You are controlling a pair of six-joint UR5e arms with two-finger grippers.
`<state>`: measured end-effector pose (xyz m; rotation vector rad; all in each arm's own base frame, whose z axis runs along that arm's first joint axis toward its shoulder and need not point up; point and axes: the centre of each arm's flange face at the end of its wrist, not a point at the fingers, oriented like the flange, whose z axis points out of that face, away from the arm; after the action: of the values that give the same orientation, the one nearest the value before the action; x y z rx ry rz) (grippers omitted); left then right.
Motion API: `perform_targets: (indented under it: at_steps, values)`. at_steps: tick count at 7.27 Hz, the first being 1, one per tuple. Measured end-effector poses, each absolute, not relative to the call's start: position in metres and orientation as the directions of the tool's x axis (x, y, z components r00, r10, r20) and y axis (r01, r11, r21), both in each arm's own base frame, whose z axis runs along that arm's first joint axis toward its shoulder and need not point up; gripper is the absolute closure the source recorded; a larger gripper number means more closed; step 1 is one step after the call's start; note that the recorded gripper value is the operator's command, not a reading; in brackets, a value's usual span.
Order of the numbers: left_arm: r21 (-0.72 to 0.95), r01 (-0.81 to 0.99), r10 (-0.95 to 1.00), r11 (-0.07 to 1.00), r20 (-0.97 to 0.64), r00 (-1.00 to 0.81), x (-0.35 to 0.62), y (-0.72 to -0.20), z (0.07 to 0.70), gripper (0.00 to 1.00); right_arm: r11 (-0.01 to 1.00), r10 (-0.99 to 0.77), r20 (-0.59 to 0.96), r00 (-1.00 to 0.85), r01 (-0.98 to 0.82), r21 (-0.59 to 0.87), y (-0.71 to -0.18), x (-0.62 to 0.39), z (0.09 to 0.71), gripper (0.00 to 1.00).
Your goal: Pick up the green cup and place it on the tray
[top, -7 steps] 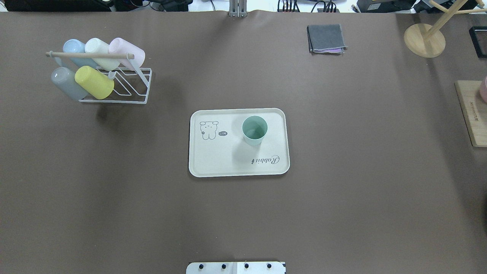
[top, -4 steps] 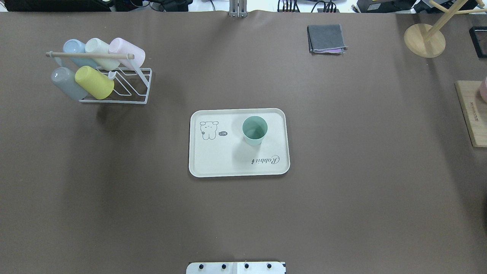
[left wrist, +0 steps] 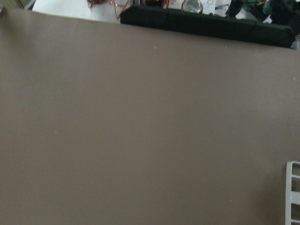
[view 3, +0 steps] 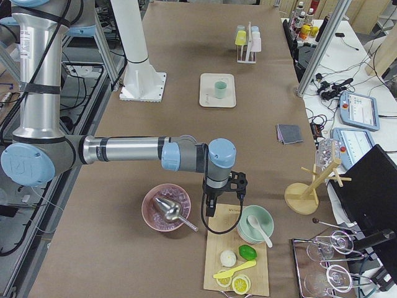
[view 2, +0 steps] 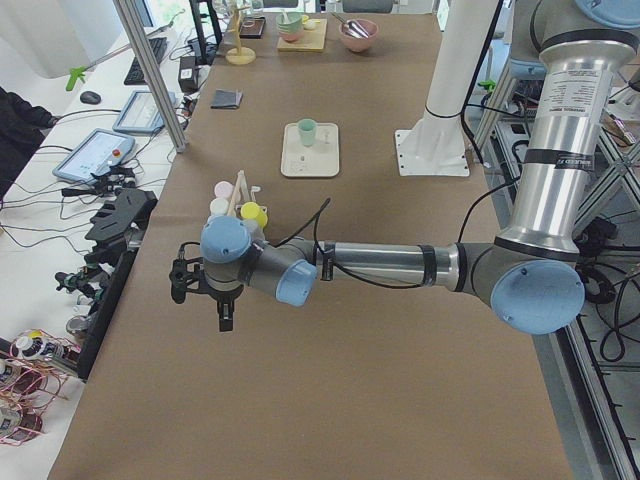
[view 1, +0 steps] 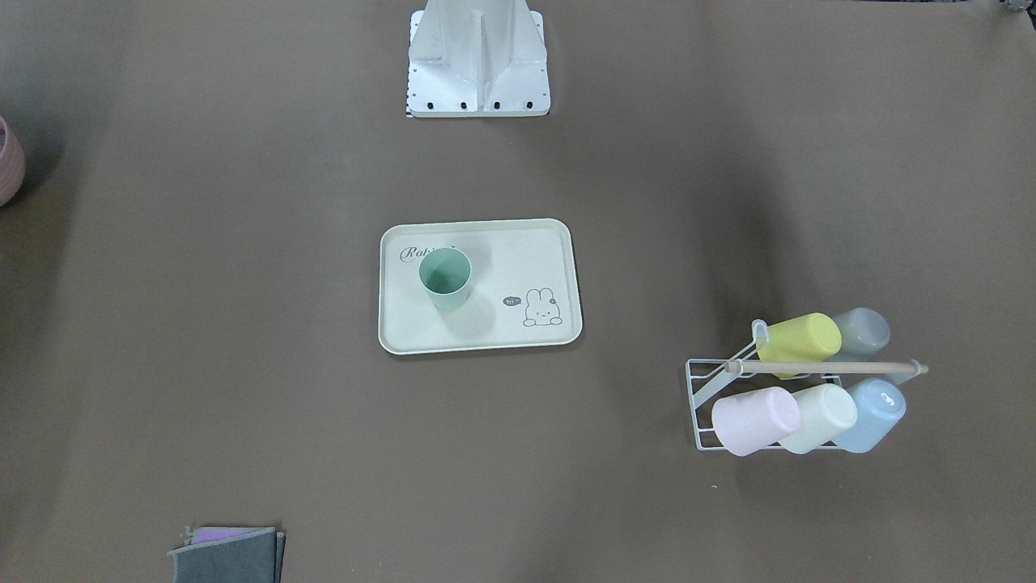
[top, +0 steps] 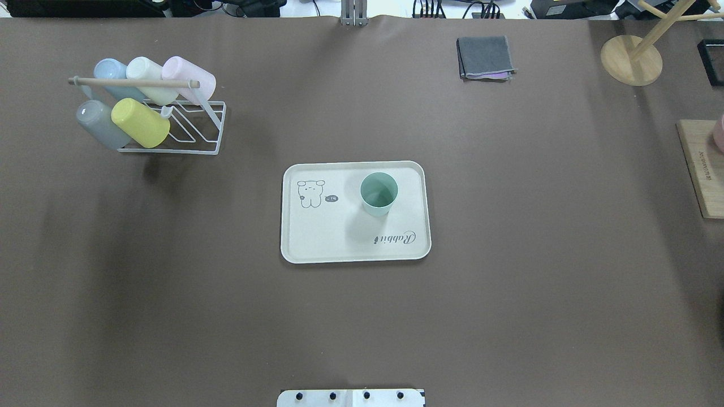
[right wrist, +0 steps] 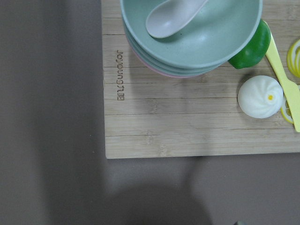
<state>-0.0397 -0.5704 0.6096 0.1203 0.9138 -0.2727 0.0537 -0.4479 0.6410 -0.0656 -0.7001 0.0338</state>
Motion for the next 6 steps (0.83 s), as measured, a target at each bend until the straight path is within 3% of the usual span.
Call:
perform_targets:
  at_steps: [4,6]
  values:
    - [0.081,0.12,-0.009,0.989,-0.792,0.611,-0.044,-0.533,0.647,0.02,0.997,0.053,0.643,0.764,-0.009,-0.072,-0.448,0.054,0.641,0.0]
    - [0.068,0.066,0.006,0.996,-0.742,0.67,-0.057,-0.524,0.636,0.02,0.997,0.054,0.643,0.764,-0.009,-0.073,-0.448,0.054,0.642,0.0]
